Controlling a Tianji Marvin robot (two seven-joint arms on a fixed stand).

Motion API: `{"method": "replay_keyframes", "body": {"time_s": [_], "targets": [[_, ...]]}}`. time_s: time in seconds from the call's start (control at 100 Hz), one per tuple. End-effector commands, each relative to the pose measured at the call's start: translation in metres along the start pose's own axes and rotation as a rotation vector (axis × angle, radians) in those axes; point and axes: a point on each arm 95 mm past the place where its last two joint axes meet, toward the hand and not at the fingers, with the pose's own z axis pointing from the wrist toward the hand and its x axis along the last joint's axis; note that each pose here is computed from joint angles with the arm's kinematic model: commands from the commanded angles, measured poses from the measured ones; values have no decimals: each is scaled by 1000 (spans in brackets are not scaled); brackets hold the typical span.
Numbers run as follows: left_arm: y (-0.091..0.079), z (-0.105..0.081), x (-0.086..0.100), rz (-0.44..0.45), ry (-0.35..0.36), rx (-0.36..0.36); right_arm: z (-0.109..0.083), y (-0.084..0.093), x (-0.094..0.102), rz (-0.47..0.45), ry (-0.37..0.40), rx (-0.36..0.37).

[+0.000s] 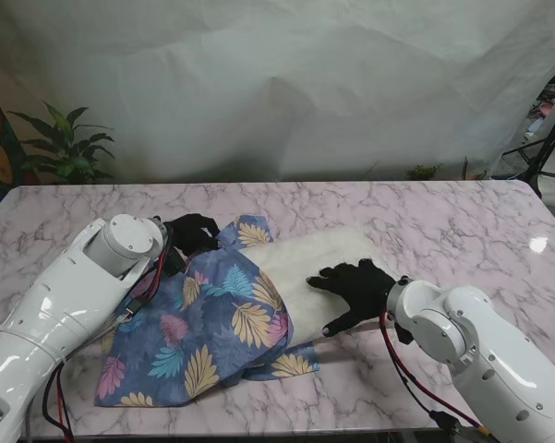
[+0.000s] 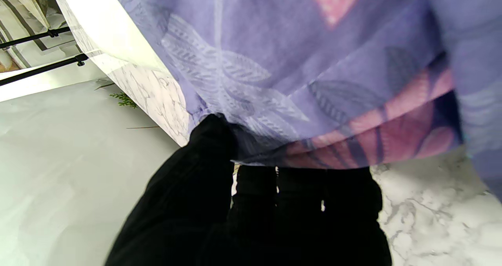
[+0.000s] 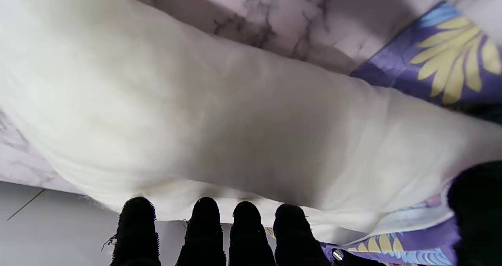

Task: Put a pillowcase on a pillow

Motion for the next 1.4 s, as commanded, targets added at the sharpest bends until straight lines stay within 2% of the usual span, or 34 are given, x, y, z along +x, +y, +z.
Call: {"method": "replay_keyframes", "body": {"time_s": [0.0, 0.07, 0.15, 0.34, 0.56, 0.73, 0.87, 1.0, 1.07, 1.2, 1.39], "targets": [[1, 0, -1, 4, -3, -20, -1, -16, -1, -67, -31, -10], [2, 0, -2, 2, -3, -23, 2, -24, -1, -100, -60, -17], [3, 0, -2, 1, -3, -28, 8, -30, -4, -139, -97, -82], [5, 1, 0, -39, 16, -44, 29, -42, -16, -157, -167, -206], [7, 3, 6, -92, 74, -104, 50, -41, -24, 12, -188, -340], [9, 5, 11, -98, 107, -153, 55, -30, -24, 67, -207, -448], [13, 7, 16, -84, 128, -174, 56, -20, -23, 92, -189, -536], [13, 8, 22, -61, 132, -188, 54, -12, -21, 83, -119, -600], [13, 9, 24, -31, 123, -170, 52, -9, -20, 71, -78, -631], [12, 9, 26, -30, 87, -150, 48, -5, -16, 51, -1, -652], [12, 14, 27, 13, 78, -83, 46, -5, -11, 37, 21, -659]]}}
